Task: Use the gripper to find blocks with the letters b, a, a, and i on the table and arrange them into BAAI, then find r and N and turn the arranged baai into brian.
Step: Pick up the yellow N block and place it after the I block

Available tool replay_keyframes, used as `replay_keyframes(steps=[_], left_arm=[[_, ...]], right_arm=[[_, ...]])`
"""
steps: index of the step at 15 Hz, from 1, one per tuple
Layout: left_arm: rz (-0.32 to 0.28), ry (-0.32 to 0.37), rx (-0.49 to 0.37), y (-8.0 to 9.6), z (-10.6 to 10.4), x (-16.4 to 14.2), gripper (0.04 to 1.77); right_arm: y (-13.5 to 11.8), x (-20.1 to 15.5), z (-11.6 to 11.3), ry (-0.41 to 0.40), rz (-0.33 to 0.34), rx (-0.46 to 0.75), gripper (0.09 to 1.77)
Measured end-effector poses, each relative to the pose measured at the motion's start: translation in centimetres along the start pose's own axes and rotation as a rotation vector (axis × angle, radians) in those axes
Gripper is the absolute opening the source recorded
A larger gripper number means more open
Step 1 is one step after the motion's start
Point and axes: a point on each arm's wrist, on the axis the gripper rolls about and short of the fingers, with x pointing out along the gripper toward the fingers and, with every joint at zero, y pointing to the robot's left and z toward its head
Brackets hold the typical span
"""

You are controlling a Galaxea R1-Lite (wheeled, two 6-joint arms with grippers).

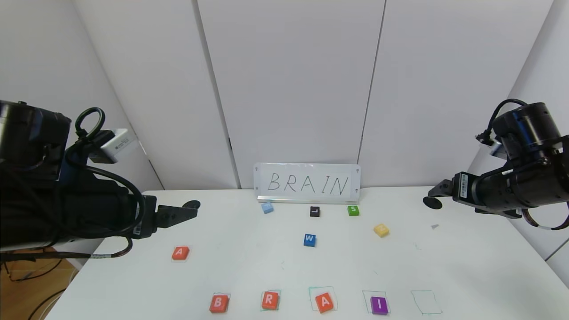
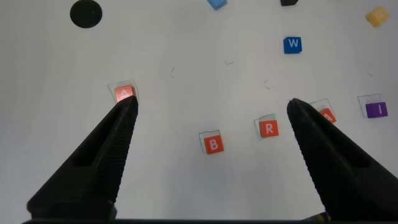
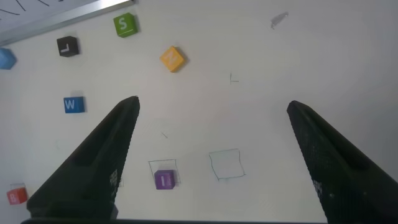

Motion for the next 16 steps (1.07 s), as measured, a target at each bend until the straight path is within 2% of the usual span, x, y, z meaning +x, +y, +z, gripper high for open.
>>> replay_keyframes(steps=[3,6,12,16], left_arm=[[0.0,0.0,0.011,0.0,0.0,-0.1,1.71],[-0.001,0.006,0.013,0.0,-0.2,0.0,1.71],[-0.004,0.018,0.043,-0.1,-0.5,0.2,1.71],[-0.005,0.029,0.044,-0.1,-0.6,0.5,1.72]], right_arm=[[1.1,-0.1,0.5,0.018,-0.012,0.012,1.71],[2.4,0.5,1.4,0.063,-0.039,0.09,1.71],[5.0,4.8,1.2,0.133,-0.067,0.311,1.71],[5.4,8.0,1.0,0.169,-0.098,0.382,1.71]])
